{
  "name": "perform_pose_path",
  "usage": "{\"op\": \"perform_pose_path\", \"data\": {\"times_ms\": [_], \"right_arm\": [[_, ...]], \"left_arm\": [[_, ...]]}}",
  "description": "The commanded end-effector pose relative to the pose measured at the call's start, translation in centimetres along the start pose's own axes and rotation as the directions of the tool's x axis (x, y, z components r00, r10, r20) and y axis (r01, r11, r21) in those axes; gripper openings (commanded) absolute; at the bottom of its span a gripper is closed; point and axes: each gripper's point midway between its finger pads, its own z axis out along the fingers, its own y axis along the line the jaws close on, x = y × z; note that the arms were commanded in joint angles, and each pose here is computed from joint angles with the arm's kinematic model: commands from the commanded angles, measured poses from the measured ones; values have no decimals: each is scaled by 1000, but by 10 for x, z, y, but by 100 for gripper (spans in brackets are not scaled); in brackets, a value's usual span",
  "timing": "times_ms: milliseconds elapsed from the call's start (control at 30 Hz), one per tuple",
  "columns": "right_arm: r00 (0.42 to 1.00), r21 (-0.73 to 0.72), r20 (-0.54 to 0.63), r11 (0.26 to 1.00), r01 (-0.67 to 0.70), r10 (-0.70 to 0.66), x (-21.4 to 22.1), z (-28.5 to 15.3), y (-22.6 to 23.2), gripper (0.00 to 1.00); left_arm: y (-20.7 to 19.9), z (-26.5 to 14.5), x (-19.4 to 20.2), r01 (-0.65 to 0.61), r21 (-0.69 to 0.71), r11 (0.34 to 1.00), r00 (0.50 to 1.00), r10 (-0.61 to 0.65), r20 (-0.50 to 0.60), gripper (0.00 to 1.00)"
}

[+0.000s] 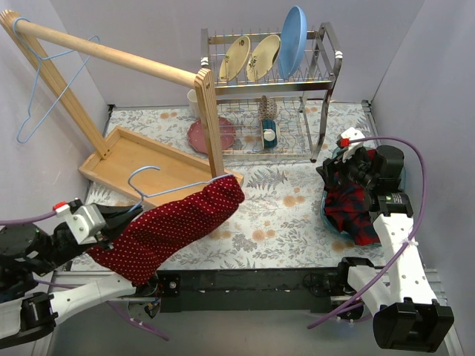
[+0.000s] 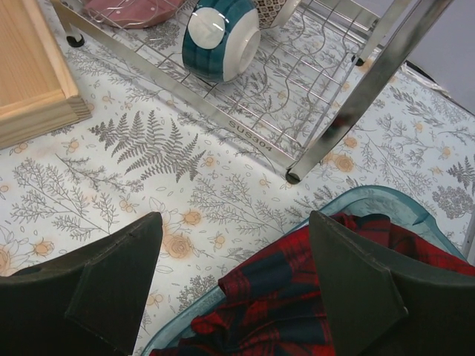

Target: Place the skirt on the hanger

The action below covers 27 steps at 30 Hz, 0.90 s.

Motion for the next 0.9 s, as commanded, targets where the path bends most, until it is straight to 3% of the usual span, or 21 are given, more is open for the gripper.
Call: {"op": "perform_pose_path", "data": {"times_ms": [0,267,400,500,867], "right_arm": [[999,-10,41,1000,13,-13,-7,3,-1,87],[999,-12,34,1000,12,-12,-2,4,-1,87],[999,-12,33,1000,12,-12,-1,4,0,87],[999,-19,32,1000,10,-9,0,5,1,87],[1000,-28,26,1000,5,-4,4,6,2,87]], "left_arm": [[24,-27,-16,31,-91,995,997,-25,68,0],[31,-23,8,17,-139,990,997,-27,-68,0],[47,-47,3,58,-199,978,998,-55,17,0],[58,-54,10,90,-254,963,996,-88,22,0],[93,-34,18,190,-405,894,980,-200,16,0]]}}
